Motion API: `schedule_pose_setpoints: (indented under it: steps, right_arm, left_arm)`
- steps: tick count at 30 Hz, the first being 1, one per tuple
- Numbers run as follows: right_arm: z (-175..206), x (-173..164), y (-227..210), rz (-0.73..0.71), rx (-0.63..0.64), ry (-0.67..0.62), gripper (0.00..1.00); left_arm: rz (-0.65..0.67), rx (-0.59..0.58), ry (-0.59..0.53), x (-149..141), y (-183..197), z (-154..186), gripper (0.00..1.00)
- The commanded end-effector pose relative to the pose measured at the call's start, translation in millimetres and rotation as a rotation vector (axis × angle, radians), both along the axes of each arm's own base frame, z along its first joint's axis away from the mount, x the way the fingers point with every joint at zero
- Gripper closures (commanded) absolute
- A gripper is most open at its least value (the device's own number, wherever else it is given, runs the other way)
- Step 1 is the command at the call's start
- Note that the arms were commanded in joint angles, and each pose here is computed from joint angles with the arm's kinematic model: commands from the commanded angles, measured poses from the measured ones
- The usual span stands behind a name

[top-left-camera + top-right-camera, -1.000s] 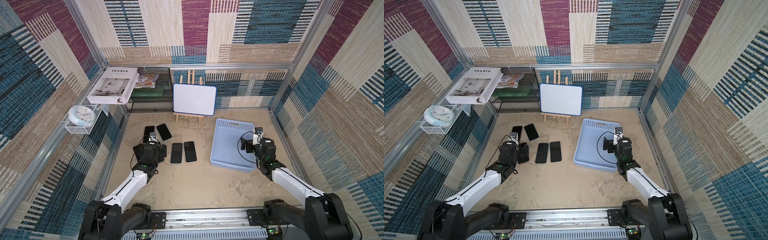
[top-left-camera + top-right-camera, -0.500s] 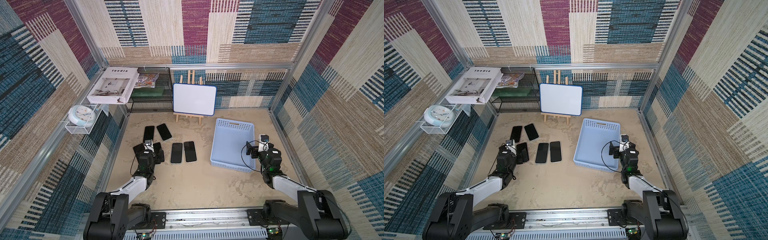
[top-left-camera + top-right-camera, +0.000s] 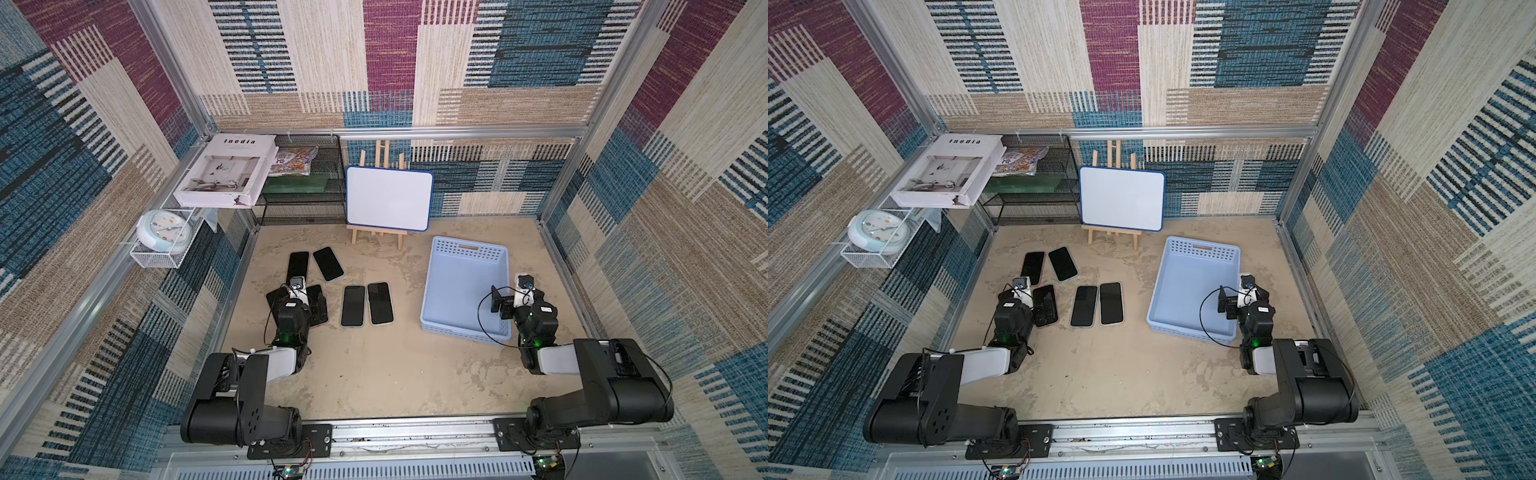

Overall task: Take the phone out of the storage box
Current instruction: Reset both arms

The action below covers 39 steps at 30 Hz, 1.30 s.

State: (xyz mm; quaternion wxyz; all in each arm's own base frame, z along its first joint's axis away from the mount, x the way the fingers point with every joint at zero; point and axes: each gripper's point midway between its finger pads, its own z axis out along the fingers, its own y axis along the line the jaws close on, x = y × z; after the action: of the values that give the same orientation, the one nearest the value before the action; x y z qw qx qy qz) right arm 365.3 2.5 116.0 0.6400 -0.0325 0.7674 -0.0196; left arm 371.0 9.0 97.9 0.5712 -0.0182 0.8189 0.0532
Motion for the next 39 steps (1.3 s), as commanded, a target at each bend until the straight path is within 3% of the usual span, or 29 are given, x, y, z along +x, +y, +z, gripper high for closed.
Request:
schedule_pose_setpoints:
  steps: [1,11,13,15,21,26,39]
  right_arm:
    - [17.0,5.0,-1.5,-0.008,0.007,-0.09,0.0]
    - [10.5,15.5,-7.7,-0.046,0.015,-0.035,0.0]
    - [10.5,15.3,-7.7,-0.046,0.015,-0.037,0.0]
    - [11.0,15.4,-7.9,-0.047,0.016,-0.039,0.0]
    - [10.8,15.3,-7.8,-0.047,0.015,-0.038,0.0]
    - [10.8,15.3,-7.7,-0.046,0.015,-0.038,0.0]
    - [10.8,15.3,-7.7,-0.047,0.016,-0.038,0.0]
  left_arm:
    - [-0.025,0.005,-0.065,6.3,-2.8,11.8,0.01]
    - [0.008,-0.003,0.011,21.8,2.6,-3.7,0.05]
    - [-0.034,-0.003,0.045,26.9,-3.4,-7.3,0.05]
    - [-0.032,-0.01,0.037,26.6,-1.9,-6.5,0.01]
    - [-0.017,-0.011,0.043,26.8,0.9,-6.8,0.01]
    - [0.161,-0.016,0.02,20.7,28.3,-4.1,0.0]
    - [0.163,-0.015,0.021,20.7,28.9,-4.4,0.01]
